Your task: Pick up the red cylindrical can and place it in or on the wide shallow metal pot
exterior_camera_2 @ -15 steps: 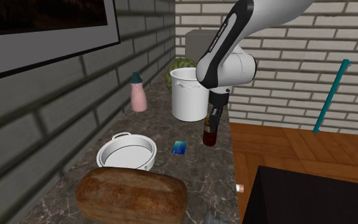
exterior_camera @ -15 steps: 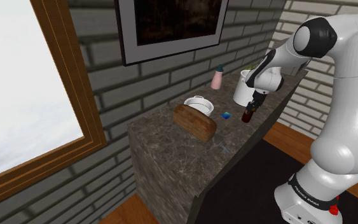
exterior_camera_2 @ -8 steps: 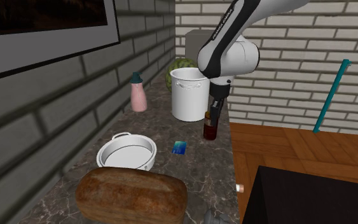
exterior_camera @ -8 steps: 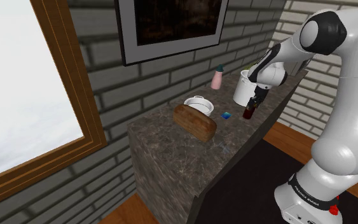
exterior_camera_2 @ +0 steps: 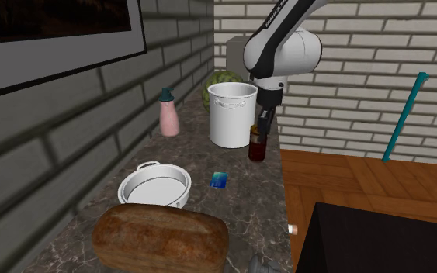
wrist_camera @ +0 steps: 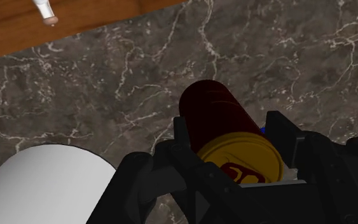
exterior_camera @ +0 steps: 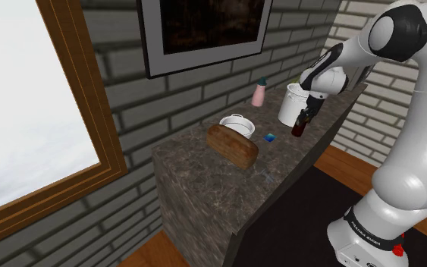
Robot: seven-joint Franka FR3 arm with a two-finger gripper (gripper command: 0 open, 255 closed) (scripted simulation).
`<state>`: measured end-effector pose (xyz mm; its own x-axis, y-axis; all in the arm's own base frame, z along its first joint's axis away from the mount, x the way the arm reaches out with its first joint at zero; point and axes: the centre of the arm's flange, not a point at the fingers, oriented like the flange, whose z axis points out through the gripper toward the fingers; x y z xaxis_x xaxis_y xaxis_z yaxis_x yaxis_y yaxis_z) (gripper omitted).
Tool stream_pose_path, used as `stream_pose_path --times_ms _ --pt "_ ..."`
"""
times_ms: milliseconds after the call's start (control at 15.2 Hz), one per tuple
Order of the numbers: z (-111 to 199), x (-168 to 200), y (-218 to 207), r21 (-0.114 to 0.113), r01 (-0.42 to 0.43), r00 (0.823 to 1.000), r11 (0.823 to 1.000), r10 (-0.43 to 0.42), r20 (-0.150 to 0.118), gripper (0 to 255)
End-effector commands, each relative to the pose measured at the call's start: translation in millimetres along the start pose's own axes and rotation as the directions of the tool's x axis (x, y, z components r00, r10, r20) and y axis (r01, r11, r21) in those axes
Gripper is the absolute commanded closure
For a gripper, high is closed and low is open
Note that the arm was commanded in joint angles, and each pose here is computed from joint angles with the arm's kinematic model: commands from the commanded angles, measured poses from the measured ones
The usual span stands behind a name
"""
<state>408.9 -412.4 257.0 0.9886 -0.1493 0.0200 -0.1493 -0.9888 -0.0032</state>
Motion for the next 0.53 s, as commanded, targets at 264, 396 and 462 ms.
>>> stream_pose_path --times_ms 264,396,462 --pt "-32 0 0 0.0 0.0 1.0 1.0 0.0 0.0 255" --pt "-42 0 0 0.0 0.0 1.0 1.0 0.0 0.0 255" --pt "-44 0 0 0.0 0.0 1.0 1.0 0.0 0.0 255"
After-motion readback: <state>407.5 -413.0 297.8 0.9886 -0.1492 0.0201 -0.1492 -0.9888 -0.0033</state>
